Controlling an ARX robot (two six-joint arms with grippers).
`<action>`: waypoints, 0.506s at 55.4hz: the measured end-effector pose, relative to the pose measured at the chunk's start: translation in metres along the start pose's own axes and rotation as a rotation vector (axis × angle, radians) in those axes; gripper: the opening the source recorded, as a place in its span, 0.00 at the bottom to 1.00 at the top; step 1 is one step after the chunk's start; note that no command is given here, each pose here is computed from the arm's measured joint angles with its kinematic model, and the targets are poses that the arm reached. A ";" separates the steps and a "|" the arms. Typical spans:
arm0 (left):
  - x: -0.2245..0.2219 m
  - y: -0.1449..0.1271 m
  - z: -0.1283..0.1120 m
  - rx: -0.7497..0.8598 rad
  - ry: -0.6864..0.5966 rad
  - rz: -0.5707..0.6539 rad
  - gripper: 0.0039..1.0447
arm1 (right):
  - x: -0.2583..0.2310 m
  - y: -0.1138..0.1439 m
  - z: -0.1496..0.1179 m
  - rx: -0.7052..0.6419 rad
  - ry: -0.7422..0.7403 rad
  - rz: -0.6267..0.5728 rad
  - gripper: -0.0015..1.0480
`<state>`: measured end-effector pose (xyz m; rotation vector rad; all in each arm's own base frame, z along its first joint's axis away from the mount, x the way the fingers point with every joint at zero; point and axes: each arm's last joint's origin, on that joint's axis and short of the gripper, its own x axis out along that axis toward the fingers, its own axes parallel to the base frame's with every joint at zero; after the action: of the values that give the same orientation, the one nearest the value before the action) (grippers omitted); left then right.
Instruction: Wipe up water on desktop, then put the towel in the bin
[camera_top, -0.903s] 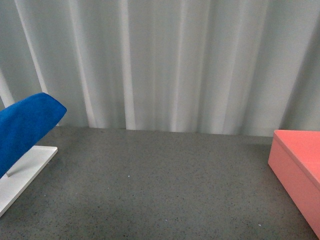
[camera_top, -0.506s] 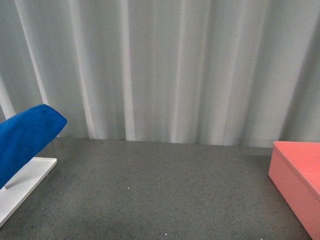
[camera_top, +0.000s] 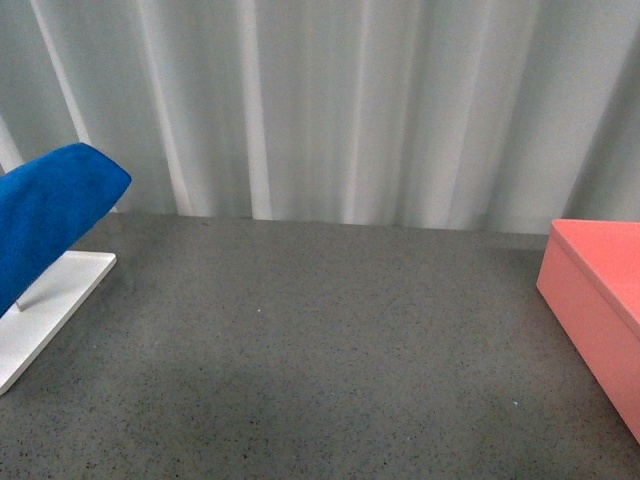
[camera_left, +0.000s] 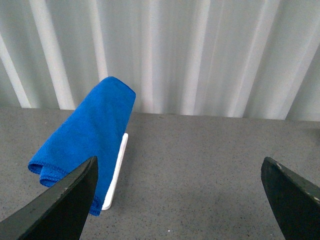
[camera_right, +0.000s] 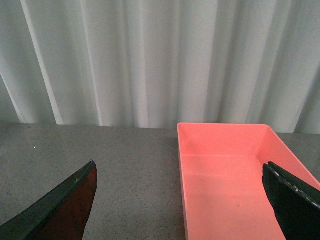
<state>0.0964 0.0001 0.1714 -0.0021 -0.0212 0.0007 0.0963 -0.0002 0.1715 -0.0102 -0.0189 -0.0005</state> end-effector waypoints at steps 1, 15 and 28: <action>0.000 0.000 0.000 0.000 0.000 0.000 0.94 | 0.000 0.000 0.000 0.000 0.000 0.000 0.93; 0.000 0.000 0.000 0.000 0.000 0.000 0.94 | 0.000 0.000 0.000 0.000 0.000 0.000 0.93; 0.024 -0.008 -0.007 -0.270 0.202 -0.179 0.94 | 0.000 0.000 0.000 0.000 0.000 -0.001 0.93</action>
<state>0.1207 -0.0083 0.1651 -0.2701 0.1804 -0.1813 0.0963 -0.0002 0.1715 -0.0102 -0.0189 -0.0012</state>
